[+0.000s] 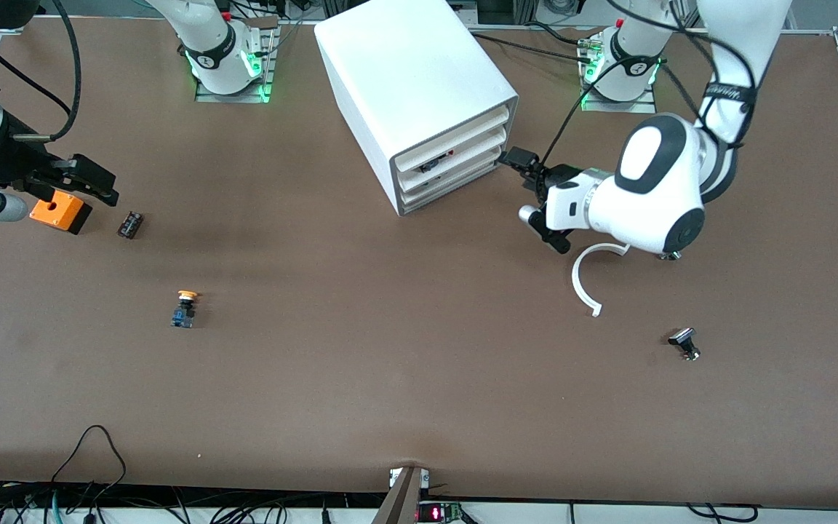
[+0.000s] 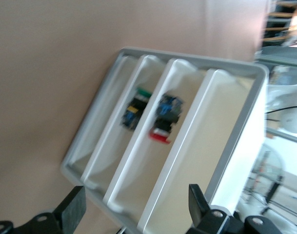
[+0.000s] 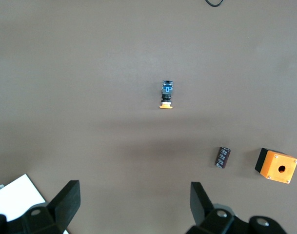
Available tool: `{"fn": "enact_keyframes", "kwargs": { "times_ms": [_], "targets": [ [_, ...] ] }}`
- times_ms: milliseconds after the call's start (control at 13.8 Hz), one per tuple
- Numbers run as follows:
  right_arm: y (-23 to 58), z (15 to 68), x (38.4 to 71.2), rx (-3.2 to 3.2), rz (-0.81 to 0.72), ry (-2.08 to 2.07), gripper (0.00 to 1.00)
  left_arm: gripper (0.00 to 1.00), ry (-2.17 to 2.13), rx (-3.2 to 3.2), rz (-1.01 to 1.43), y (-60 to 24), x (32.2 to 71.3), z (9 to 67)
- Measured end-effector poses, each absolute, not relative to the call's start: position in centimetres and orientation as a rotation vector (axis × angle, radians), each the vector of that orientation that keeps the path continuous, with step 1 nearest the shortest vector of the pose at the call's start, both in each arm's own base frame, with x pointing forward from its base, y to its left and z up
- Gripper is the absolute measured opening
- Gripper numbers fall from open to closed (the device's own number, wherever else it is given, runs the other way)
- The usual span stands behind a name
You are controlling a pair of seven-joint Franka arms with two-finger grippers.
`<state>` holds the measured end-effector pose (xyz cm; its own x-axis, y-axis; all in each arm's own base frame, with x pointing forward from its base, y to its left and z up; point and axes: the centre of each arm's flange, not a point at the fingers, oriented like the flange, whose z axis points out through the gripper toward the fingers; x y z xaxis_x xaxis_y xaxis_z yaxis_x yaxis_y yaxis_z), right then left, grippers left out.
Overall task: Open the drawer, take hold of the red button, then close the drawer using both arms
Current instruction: 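Grasp the drawer handle with the left gripper, then pull the drawer open with the left gripper while the right gripper approaches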
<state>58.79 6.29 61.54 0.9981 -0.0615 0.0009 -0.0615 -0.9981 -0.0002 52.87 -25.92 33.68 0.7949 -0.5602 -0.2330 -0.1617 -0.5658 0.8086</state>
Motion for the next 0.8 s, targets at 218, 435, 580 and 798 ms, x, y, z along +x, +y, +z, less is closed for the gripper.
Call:
{"fn": "enact_keyframes", "kwargs": {
  "times_ms": [218, 435, 580, 798],
  "targets": [
    [6.3, 61.5, 58.8, -3.14, -0.001, 0.097, 1.0, 0.88, -0.545, 1.983, -0.532, -26.3, 51.5, 29.5],
    [6.3, 61.1, 58.9, -3.141, 0.011, 0.097, 1.0, 0.74, -0.615, 1.903, -0.512, -26.2, 50.5, 26.5],
    [6.3, 60.0, 59.3, -3.141, 0.035, 0.096, 1.0, 0.71, -0.633, 1.851, -0.506, -26.1, 49.4, 24.5],
    [6.3, 57.2, 60.8, -3.137, 0.07, 0.096, 1.0, 0.68, -0.627, 1.801, -0.511, -26.0, 47.8, 22.1]
  ]
}}
